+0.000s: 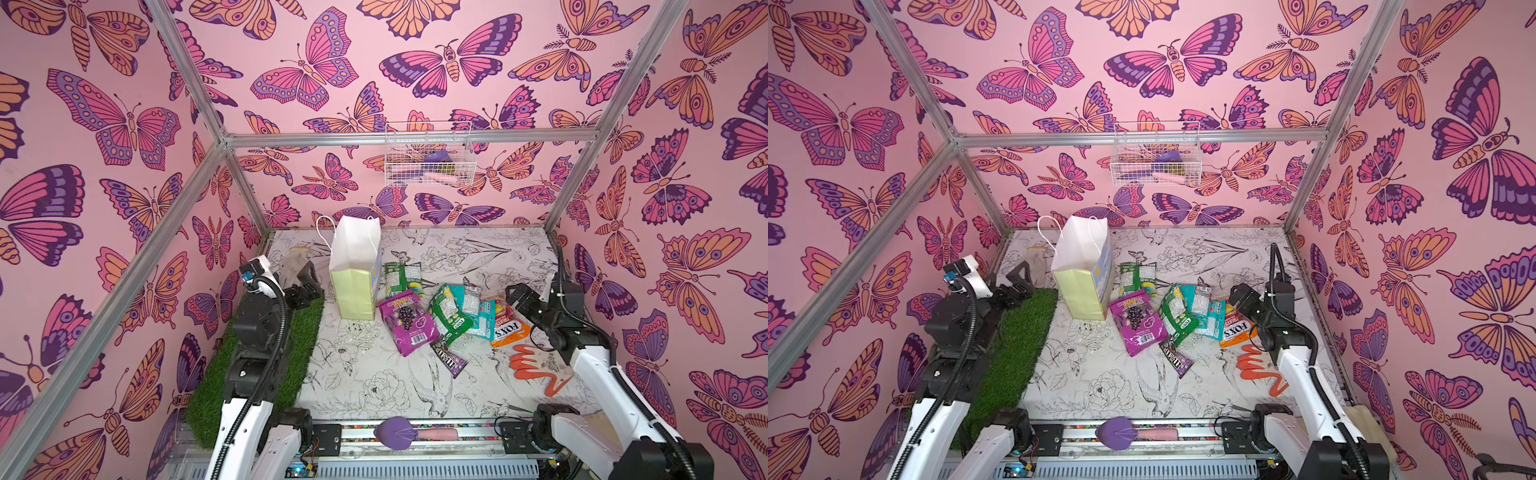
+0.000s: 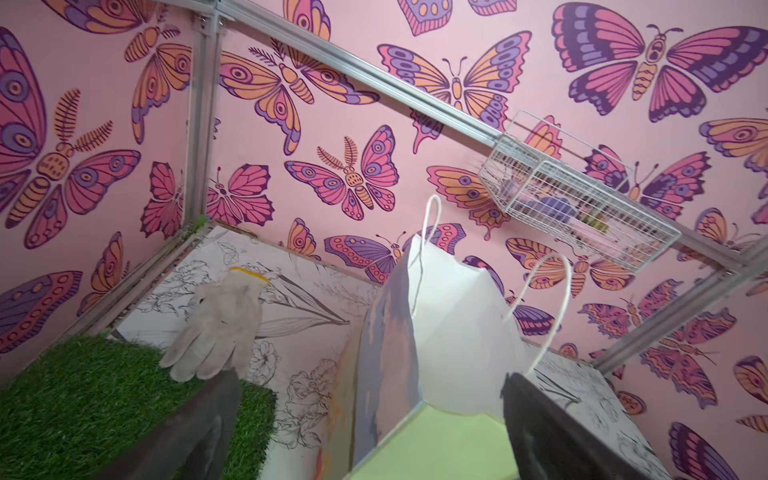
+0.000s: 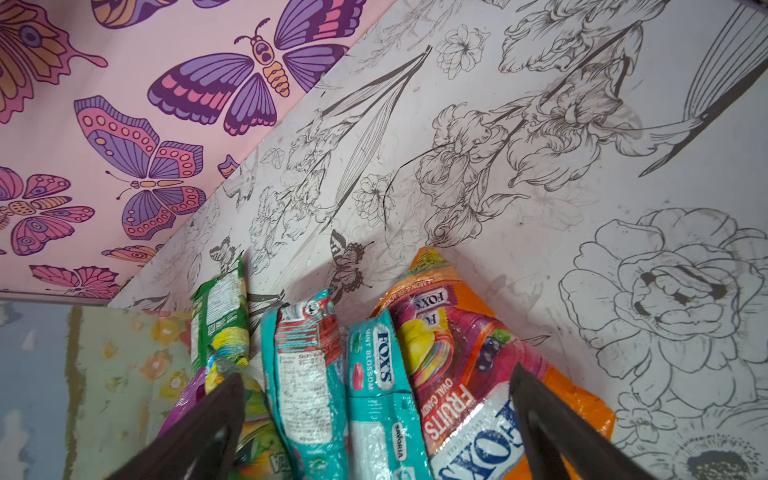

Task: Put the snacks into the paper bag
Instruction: 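Raise both arms and move the right gripper over the snack pile, then lower the right gripper onto the green snack bag and close it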

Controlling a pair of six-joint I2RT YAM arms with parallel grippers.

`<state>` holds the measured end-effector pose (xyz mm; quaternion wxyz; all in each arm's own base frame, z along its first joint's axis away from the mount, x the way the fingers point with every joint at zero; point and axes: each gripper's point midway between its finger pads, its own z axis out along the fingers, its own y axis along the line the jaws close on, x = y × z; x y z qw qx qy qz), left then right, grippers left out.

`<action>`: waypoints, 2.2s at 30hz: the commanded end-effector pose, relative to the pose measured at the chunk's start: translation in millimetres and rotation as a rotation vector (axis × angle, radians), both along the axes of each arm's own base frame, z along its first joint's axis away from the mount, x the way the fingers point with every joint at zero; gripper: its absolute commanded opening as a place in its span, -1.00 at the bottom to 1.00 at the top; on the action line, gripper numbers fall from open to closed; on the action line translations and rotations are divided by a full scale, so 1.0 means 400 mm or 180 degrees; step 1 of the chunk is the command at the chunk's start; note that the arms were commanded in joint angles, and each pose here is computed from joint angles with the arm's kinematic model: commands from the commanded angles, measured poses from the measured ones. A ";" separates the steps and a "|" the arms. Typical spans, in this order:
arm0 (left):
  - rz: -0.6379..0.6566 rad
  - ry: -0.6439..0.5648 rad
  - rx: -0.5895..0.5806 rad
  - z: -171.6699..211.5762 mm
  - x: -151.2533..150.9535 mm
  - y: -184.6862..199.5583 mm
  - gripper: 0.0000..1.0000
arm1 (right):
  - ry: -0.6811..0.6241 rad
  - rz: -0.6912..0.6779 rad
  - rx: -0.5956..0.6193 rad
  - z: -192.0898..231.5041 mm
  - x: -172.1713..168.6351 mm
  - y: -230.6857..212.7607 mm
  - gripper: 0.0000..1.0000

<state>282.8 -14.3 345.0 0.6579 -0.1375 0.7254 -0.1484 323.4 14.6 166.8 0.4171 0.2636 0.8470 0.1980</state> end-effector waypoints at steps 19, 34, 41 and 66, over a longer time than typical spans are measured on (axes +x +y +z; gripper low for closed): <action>-0.1017 0.0852 0.0295 -0.168 -0.142 -0.116 0.99 | 0.0083 0.0912 0.0082 0.057 -0.073 0.111 0.99; -0.1027 0.1010 0.0345 -0.220 -0.168 -0.112 0.99 | 0.0327 0.1331 -0.0207 0.054 -0.089 0.201 0.95; -0.0994 0.0954 0.0334 -0.213 -0.176 -0.108 0.99 | 0.0465 0.1545 -0.0430 0.027 -0.088 0.246 0.88; -0.1057 0.1037 0.0306 -0.227 -0.169 -0.117 0.99 | 0.0956 0.2137 -0.1014 -0.084 -0.057 0.398 0.74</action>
